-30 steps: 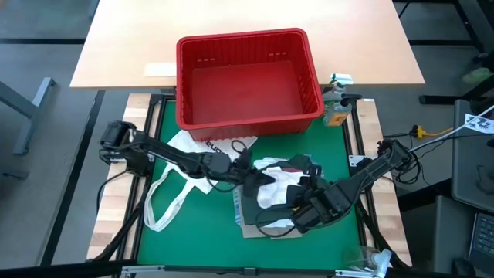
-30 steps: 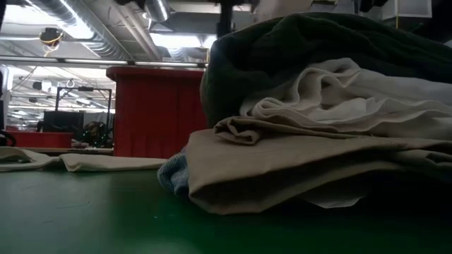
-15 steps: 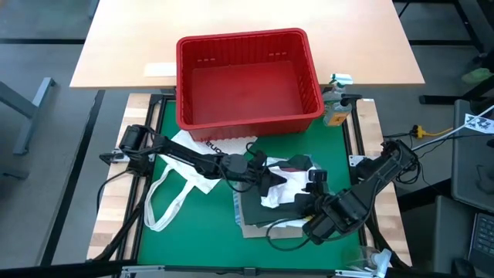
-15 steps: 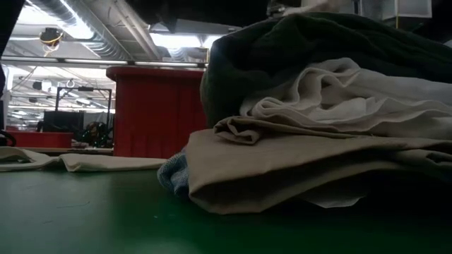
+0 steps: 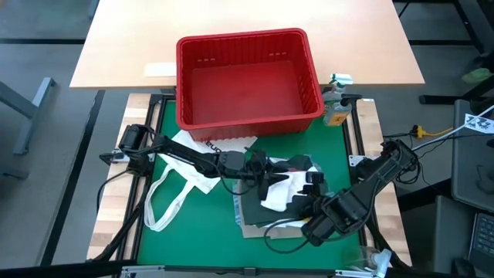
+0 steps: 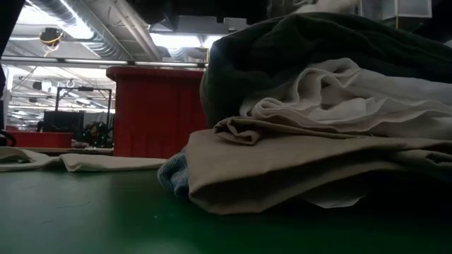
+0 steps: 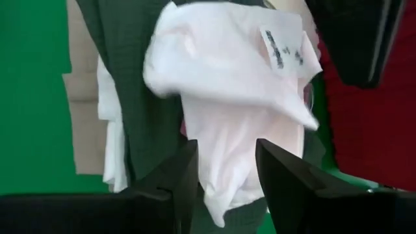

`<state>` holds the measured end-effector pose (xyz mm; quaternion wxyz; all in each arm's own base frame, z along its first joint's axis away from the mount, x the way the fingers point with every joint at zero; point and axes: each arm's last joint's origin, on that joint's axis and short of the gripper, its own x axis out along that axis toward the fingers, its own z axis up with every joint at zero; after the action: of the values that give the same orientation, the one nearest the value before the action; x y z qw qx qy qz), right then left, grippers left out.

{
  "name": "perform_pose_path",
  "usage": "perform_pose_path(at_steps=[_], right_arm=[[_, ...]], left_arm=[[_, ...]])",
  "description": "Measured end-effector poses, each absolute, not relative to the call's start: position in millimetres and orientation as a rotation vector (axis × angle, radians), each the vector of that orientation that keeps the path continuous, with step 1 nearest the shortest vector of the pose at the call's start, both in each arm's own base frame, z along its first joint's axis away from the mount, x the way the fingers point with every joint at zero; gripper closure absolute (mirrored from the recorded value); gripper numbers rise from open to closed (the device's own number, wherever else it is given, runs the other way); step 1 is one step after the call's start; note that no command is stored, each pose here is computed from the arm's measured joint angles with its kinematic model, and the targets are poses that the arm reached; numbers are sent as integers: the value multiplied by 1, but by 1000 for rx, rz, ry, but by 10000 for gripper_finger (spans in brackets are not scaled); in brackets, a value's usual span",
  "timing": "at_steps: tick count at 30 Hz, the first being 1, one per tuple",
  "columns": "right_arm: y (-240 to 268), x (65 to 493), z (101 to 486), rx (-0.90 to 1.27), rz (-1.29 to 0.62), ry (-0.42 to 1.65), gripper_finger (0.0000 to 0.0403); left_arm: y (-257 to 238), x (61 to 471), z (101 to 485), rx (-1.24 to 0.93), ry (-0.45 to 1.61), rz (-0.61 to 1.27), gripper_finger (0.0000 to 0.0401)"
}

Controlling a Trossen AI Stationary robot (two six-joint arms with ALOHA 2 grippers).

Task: Fold Laundry from Bin
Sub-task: Fold the white underwear

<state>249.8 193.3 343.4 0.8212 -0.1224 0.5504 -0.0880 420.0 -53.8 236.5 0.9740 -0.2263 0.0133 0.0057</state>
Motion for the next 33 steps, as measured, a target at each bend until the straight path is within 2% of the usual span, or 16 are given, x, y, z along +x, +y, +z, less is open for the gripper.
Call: perform_pose_path(at_steps=[9, 14, 20, 25, 33], right_arm=[[198, 258, 346, -227, -198, 1062, 249], [200, 262, 348, -249, -191, 995, 249], [199, 265, 339, -315, -272, 930, 249], [200, 267, 314, -333, -276, 952, 249], [194, 264, 273, -331, -340, 1004, 249]], left_arm=[[-54, 417, 245, -218, 3, -7, 273], [-62, 408, 265, -176, -17, -141, 281], [-95, 400, 252, -161, 131, -262, 299], [-115, 392, 237, -108, 282, -210, 310], [-133, 390, 209, 20, 386, -104, 324]])
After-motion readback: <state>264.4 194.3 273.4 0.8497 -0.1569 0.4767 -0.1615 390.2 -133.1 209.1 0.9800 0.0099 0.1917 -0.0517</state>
